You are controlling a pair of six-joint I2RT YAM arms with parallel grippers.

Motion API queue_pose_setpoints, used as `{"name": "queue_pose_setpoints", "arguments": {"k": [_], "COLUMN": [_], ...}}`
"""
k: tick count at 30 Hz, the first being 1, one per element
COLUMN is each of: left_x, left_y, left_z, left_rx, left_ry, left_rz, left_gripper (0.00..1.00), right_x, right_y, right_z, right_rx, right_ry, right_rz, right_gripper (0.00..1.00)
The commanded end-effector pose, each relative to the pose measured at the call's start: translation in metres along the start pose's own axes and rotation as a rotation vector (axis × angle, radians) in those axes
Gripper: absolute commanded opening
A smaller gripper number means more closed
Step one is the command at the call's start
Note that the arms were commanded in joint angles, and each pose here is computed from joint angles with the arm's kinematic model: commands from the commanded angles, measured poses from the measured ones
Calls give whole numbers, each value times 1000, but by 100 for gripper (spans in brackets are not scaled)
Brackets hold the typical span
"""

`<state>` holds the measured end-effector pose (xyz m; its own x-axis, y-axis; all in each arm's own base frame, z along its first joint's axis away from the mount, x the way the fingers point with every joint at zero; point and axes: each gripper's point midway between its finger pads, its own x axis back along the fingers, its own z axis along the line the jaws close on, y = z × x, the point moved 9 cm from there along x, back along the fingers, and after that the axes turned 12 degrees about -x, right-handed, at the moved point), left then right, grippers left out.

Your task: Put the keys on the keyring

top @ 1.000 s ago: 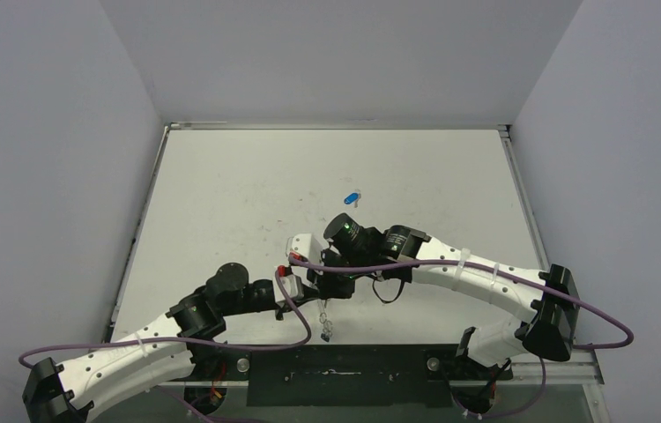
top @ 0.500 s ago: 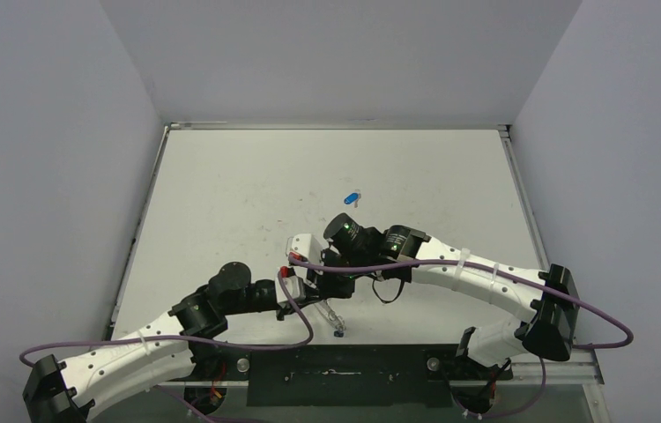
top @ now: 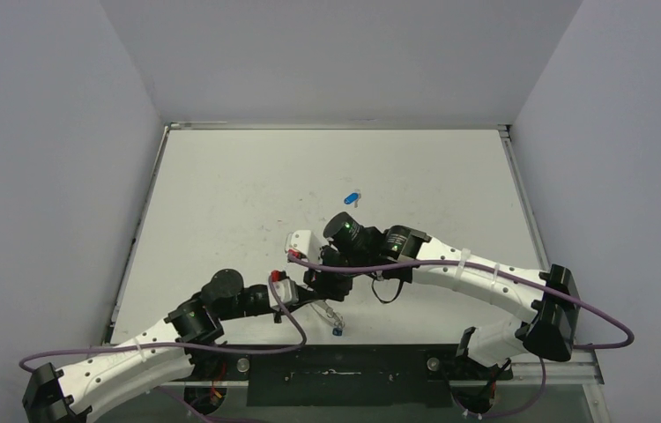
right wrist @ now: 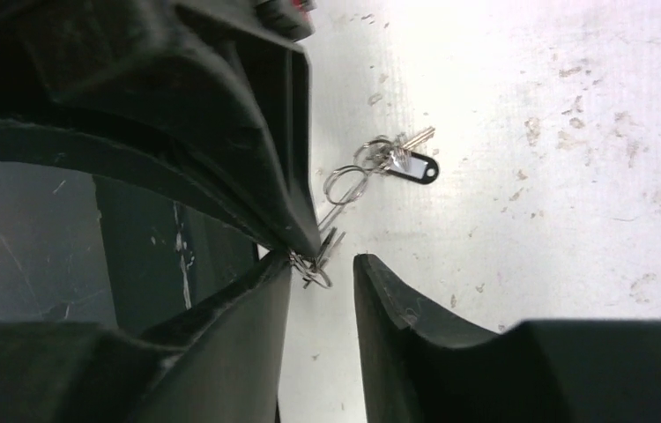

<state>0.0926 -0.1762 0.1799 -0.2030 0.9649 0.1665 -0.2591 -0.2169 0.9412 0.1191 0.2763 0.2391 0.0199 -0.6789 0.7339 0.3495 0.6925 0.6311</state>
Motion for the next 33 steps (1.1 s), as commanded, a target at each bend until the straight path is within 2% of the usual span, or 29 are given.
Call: {"name": "queue_pose_setpoints", "arguments": {"k": [1,3,7,14,20,24,27,28,32,33], "left_x": [3,6,8,12,12,12,11,11,12,12], "left_y": [14,14,14,20,23,23,24,25,27,27], "left_z": [5,4,1,-4,-5,-4,-4,-4,-3,-3], "left_rx": [-30,-34,-55,-105,-112,-113,-114,-115,-121,-122], "left_ry": [88,112,125,109,94,92,90,90,94,94], "left_rz": [-142,-182,-269,-367,-392,-386,-386,-388,-390,-388], "left_gripper": [0,0,0,0,0,0,0,0,0,0], "right_x": [16,20,27,29,27,23,19,18,14,13], "right_y": [20,18,13,4,-1,-2,-4,-4,-8,-9], "right_z": [-6,-8,-13,-7,-4,-4,-5,-7,-12,-13], "right_rx": [25,24,25,151,204,190,176,170,155,152], "right_ry": [-53,-41,33,214,262,294,290,279,241,234], "right_rz": [-169,-203,-276,-343,-357,-329,-304,-296,-266,-261], "right_gripper": [41,47,52,50,47,36,15,11,0,0]}}
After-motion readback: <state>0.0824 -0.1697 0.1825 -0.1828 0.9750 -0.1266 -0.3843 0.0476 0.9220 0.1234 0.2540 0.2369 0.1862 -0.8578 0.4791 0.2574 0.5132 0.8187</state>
